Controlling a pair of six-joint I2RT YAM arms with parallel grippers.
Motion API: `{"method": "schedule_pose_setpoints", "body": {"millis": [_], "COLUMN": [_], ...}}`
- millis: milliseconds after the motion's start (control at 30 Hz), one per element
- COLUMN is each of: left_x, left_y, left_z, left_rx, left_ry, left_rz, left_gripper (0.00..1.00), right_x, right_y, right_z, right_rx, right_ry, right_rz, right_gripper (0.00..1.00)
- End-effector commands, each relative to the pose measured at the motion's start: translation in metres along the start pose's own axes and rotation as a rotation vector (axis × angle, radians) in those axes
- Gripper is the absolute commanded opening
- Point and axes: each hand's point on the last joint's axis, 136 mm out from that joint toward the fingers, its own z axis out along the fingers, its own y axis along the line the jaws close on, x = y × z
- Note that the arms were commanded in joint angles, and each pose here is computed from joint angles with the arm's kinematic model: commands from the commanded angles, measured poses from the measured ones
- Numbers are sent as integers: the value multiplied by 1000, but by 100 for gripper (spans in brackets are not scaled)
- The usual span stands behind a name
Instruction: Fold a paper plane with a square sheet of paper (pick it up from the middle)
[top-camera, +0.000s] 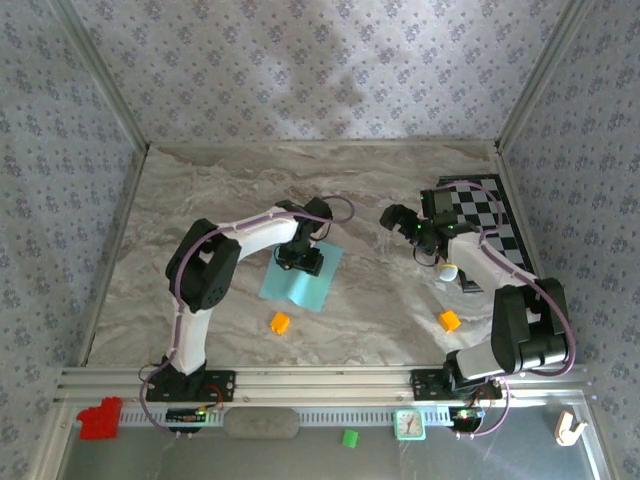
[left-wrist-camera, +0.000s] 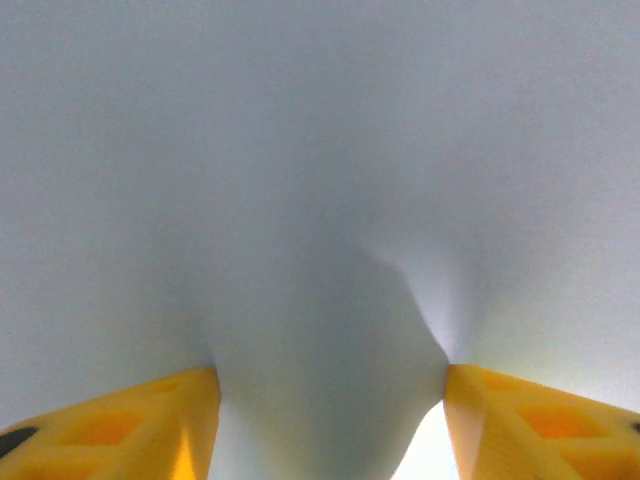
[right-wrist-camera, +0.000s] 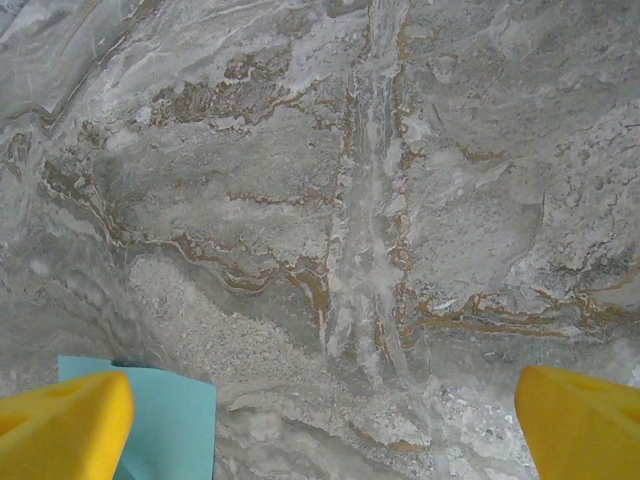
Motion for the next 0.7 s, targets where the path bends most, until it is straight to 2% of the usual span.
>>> {"method": "schedule_pose_setpoints", "body": {"millis": [0, 167, 367, 500, 667], "left_x": [-10, -29, -55, -70, -78], "left_y": [-8, -31, -51, -53, -44], "left_z": [-35, -92, -139, -127, -91], "left_rx": [96, 323, 647, 755, 707], "left_ry": [-90, -242, -380, -386, -377], "left_rz": [-32, -73, -187, -279, -384], "left_gripper": [50, 38, 36, 35, 33], "right_x": [-13, -13, -7, 3, 21], "right_y": [14, 31, 62, 77, 82], "right_z": [-11, -17, -21, -16, -1], "right_rx": [-55, -155, -339, -430, -437], "right_ry": [-55, -65, -28, 25, 85], "right_rz": [-3, -17, -15, 3, 18], "right_gripper": [100, 100, 94, 83, 74]}}
